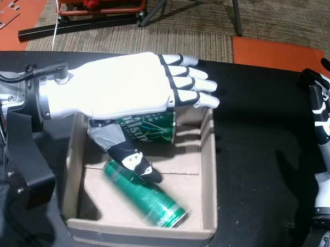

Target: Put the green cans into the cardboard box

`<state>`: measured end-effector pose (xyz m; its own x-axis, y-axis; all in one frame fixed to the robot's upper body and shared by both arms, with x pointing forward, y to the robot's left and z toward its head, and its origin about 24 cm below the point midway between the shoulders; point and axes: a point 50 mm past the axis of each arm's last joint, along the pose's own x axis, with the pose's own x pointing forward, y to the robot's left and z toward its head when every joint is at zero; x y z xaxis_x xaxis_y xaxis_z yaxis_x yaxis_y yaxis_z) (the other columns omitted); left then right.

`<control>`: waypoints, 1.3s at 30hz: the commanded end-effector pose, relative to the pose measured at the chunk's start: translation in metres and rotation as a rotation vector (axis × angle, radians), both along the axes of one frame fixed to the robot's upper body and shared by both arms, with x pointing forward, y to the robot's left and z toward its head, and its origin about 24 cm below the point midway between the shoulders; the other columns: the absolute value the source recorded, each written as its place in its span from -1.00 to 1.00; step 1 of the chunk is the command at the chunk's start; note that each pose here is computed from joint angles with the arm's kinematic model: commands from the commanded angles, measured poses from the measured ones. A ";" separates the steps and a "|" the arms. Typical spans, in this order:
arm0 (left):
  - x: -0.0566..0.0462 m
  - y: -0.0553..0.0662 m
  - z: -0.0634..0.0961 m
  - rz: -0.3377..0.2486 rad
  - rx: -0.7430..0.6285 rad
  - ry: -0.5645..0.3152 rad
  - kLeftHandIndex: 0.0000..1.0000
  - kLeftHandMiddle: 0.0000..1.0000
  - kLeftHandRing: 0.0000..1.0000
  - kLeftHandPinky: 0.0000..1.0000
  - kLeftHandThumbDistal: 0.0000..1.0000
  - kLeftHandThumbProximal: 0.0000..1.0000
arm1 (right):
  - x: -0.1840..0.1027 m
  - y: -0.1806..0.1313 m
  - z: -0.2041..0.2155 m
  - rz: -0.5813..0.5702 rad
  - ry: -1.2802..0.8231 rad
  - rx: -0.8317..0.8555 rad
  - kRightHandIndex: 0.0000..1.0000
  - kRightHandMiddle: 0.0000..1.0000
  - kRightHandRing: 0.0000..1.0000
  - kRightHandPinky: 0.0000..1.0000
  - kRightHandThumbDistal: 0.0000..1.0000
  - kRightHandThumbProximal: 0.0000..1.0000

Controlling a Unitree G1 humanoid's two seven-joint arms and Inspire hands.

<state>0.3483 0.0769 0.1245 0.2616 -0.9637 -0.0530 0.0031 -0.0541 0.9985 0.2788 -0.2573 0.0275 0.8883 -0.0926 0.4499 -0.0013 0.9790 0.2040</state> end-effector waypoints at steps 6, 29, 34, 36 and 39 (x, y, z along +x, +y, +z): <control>0.000 0.007 -0.006 0.040 0.027 0.040 1.00 1.00 1.00 0.93 1.00 0.14 | -0.002 -0.001 -0.002 -0.008 0.002 0.006 0.33 0.24 0.24 0.47 1.00 -0.13; 0.003 0.079 0.020 0.300 -0.712 0.316 1.00 1.00 1.00 0.94 0.80 0.10 | 0.000 -0.002 -0.001 -0.005 0.011 0.005 0.32 0.23 0.24 0.50 0.99 -0.11; -0.010 0.126 0.001 0.418 -1.007 0.392 1.00 1.00 0.99 0.94 0.65 0.65 | -0.001 -0.004 0.002 -0.008 -0.005 -0.015 0.31 0.24 0.25 0.49 0.99 -0.01; -0.021 0.142 -0.009 0.446 -1.135 0.383 0.97 0.96 0.96 0.94 0.43 0.67 | -0.003 -0.008 0.005 -0.013 -0.036 -0.029 0.30 0.25 0.28 0.49 0.99 0.03; -0.031 0.158 -0.020 0.383 -1.382 0.450 0.95 0.92 0.92 0.92 0.31 0.75 | -0.006 -0.014 0.010 -0.037 -0.075 -0.034 0.30 0.24 0.29 0.46 1.00 0.07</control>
